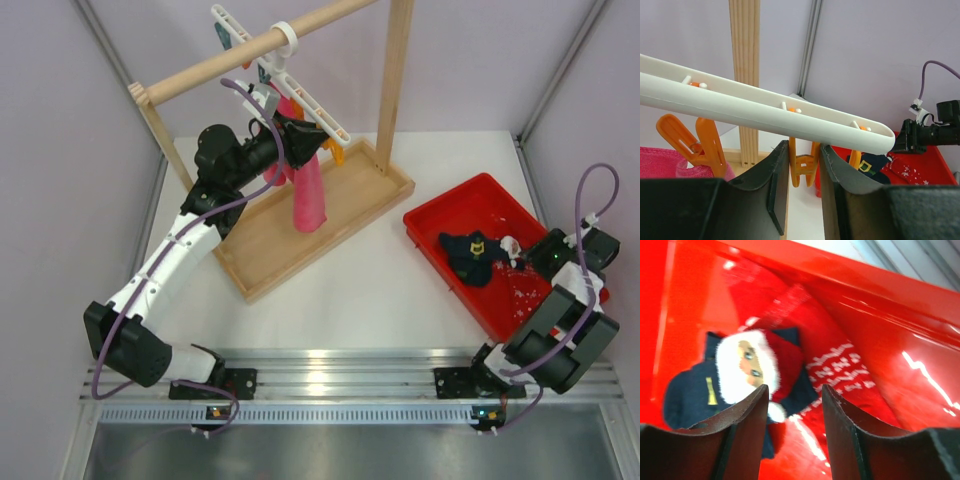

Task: Clip the socks to the hanger
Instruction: Pick up the sock from the bin.

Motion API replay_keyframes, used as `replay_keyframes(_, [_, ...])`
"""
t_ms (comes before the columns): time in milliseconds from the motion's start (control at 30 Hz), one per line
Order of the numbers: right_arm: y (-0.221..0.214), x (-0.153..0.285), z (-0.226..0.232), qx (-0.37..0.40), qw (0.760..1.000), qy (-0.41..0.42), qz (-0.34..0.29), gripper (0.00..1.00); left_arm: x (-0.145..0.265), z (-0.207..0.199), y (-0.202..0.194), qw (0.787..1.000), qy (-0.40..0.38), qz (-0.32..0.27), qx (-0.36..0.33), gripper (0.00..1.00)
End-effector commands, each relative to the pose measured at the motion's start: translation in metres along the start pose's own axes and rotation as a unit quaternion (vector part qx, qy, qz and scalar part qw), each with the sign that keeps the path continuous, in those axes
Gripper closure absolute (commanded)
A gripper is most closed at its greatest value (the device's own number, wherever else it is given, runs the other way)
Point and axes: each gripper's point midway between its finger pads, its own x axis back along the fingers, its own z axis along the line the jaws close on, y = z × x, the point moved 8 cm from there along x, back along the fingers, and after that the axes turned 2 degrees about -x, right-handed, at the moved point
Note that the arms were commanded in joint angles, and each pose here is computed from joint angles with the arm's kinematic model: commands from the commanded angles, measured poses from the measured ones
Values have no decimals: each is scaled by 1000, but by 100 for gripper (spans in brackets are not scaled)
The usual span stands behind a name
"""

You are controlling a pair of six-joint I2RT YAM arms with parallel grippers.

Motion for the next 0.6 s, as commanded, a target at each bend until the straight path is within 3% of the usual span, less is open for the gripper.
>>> replay_keyframes(0, [14,-3,8,8,998,54,-33,53,0,-3,-14,999,-17,37,19,100])
replay_keyframes(433, [-4,-26,-9,7,999,44,-3,50,-1,-3,-12,999,-18,36,19,100])
replay_keyframes(533, [-6,-29,-12,8,999,43,3,57,-2,-3,-12,999,-17,37,20,100])
replay_keyframes(567, [-7,-29,-12,10,999,44,3,68,-2,-3,-13,999,-17,38,20,100])
